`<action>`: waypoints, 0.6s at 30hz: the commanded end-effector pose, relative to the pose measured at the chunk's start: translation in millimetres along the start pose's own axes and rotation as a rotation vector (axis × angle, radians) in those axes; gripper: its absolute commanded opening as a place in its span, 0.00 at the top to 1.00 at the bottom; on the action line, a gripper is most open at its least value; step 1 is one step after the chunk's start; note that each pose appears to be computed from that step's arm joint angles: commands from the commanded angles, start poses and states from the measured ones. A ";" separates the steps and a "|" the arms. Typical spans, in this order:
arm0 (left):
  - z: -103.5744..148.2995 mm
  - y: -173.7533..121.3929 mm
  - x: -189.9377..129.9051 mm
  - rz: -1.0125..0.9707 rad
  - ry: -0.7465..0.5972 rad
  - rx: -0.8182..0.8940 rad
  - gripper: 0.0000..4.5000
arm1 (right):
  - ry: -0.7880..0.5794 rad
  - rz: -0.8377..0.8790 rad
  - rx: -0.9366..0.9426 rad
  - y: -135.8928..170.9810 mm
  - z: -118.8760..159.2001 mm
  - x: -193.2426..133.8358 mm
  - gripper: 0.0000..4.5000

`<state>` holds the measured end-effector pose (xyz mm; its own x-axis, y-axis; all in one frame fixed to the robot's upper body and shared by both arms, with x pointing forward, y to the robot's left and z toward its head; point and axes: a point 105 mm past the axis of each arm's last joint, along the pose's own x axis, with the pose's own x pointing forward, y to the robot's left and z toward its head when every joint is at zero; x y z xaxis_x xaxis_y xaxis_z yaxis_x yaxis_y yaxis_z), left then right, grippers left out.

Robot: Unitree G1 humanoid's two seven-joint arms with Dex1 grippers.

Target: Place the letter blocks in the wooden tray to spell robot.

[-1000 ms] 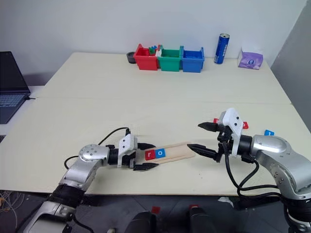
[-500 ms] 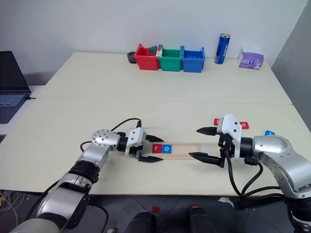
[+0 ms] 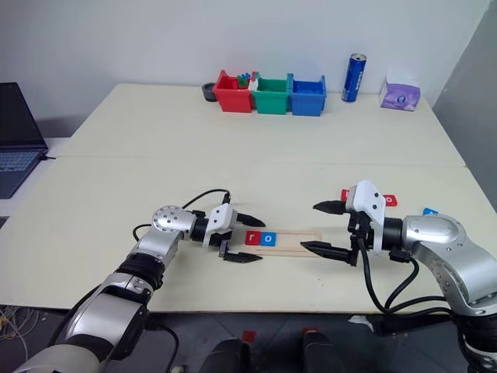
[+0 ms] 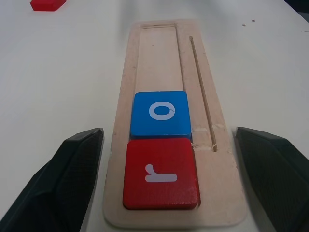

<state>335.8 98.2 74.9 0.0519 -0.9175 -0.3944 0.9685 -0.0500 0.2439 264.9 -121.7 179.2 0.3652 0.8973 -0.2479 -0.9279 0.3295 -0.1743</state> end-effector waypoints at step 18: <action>63.9 18.7 -54.0 0.124 -0.084 0.032 0.00 | -0.035 -0.133 -0.015 -21.3 10.7 -5.0 0.00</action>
<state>338.1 127.2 136.9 0.1388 -0.9258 -0.3516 0.9559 0.0325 0.2919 274.9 -123.9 181.3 0.4248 0.8771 -0.2241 -0.9031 0.3933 -0.1723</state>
